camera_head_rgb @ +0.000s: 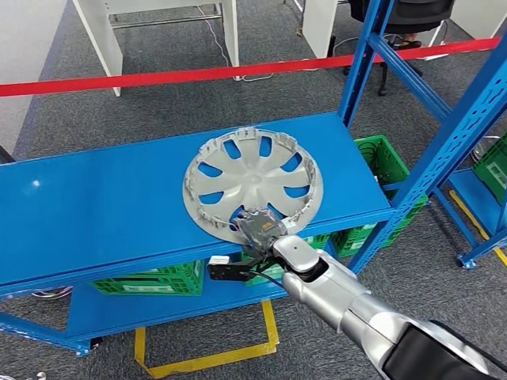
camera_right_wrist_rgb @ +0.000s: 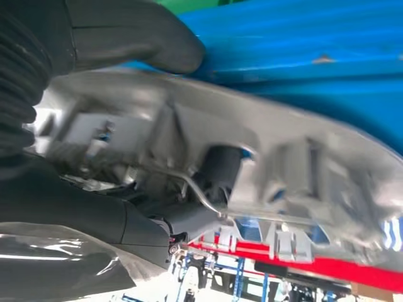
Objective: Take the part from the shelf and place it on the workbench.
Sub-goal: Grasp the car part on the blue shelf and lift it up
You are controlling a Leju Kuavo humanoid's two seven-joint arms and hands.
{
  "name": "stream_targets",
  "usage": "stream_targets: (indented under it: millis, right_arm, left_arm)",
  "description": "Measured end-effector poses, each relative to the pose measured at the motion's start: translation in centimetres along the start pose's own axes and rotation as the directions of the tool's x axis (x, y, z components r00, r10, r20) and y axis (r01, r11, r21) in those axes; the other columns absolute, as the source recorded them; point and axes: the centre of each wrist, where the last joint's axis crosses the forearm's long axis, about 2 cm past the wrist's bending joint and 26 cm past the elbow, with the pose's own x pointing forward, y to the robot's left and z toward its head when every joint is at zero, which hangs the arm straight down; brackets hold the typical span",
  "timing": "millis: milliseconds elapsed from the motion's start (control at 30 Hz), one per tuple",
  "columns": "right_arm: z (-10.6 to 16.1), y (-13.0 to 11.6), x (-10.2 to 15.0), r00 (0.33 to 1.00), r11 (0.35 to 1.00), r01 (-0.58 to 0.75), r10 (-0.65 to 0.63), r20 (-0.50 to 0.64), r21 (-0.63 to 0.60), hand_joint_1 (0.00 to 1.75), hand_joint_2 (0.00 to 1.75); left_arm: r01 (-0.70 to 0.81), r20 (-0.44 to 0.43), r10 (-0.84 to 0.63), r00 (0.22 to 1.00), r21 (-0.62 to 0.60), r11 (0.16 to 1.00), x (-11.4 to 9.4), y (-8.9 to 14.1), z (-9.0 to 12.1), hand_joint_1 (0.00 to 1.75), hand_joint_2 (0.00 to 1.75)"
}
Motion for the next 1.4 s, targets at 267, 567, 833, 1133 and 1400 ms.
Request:
stream_targets:
  millis: [267, 567, 833, 1133, 1400]
  right_arm:
    - [0.4, -1.5, 1.7, 0.996, 0.996, 0.043, -0.037, 0.08, -0.084, 1.75, 1.75]
    - [3.4, -2.3, 4.7, 0.978, 0.912, 0.01, 0.076, 0.194, -0.409, 1.75, 1.75]
    - [5.0, -2.8, 5.8, 0.959, 0.827, -0.029, 0.181, 0.218, -0.562, 1.75, 1.75]
    - [6.6, -4.5, 7.1, 0.915, 0.66, -0.073, 0.342, 0.213, -0.748, 1.75, 1.75]
    - [7.4, -6.1, 7.3, 0.901, 0.611, -0.046, 0.368, 0.232, -0.79, 1.75, 1.75]
  left_arm:
    - [-0.025, 0.011, 0.025, 1.0, 0.008, 1.0, -0.1, -0.1, 0.0, 0.0, 0.0]
    - [-0.052, 0.021, 0.051, 0.998, 0.025, 0.998, -0.3, 0.0, 0.1, 0.0, 0.0]
    - [-0.05, 0.019, 0.049, 0.999, 0.025, 0.998, -0.3, 0.0, 0.1, 0.0, 0.0]
    - [-0.01, 0.023, 0.01, 1.0, 0.019, 1.0, -0.2, 0.0, 0.1, 0.0, 0.0]
    - [0.002, 0.012, -0.002, 1.0, 0.029, 1.0, -0.1, 0.1, 0.0, 0.0, 0.0]
